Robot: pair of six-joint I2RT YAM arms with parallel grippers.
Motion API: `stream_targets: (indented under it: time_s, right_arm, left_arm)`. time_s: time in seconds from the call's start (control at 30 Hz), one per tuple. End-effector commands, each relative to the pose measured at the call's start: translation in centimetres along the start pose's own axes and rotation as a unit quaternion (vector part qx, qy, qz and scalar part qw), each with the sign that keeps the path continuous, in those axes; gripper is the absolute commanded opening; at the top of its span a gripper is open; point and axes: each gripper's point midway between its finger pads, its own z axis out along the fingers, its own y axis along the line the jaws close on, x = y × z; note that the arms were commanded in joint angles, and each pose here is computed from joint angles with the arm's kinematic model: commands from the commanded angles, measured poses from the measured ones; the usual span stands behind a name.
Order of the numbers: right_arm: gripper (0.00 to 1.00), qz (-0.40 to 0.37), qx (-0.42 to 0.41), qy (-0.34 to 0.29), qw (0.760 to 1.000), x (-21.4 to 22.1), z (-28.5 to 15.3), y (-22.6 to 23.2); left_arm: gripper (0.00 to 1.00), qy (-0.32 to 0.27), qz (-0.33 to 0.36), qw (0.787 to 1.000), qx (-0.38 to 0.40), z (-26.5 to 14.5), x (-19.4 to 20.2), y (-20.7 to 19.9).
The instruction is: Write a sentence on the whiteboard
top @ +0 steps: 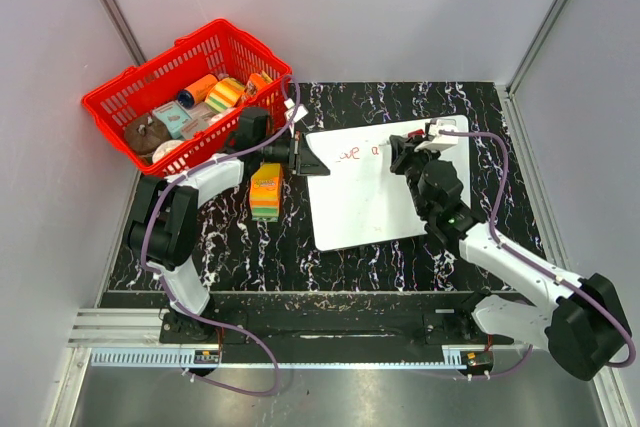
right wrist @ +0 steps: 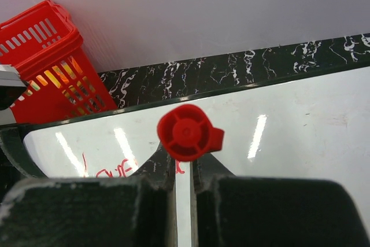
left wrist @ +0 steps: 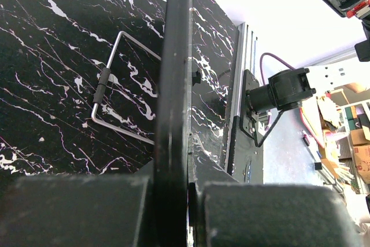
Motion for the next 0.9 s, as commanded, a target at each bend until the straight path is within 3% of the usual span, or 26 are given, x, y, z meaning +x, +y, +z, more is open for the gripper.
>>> stream_targets:
  time_s: [0.0, 0.4, 0.87]
  right_arm:
    - [0.00, 0.010, 0.018, -0.050, 0.999, -3.6, 0.8, 0.0]
    - [0.00, 0.002, 0.041, -0.055, 0.998, -4.1, 1.9, -1.1]
    - [0.00, 0.020, 0.011, -0.048, 0.999, -4.0, 2.5, 0.1]
  left_arm:
    - [0.00, -0.005, 0.088, 0.993, -0.081, 0.6, 0.1, 4.2]
    - [0.00, -0.004, 0.089, 0.993, -0.081, 0.6, 0.1, 4.2]
    - [0.00, 0.000, 0.087, 0.993, -0.081, 0.8, 0.2, 4.3]
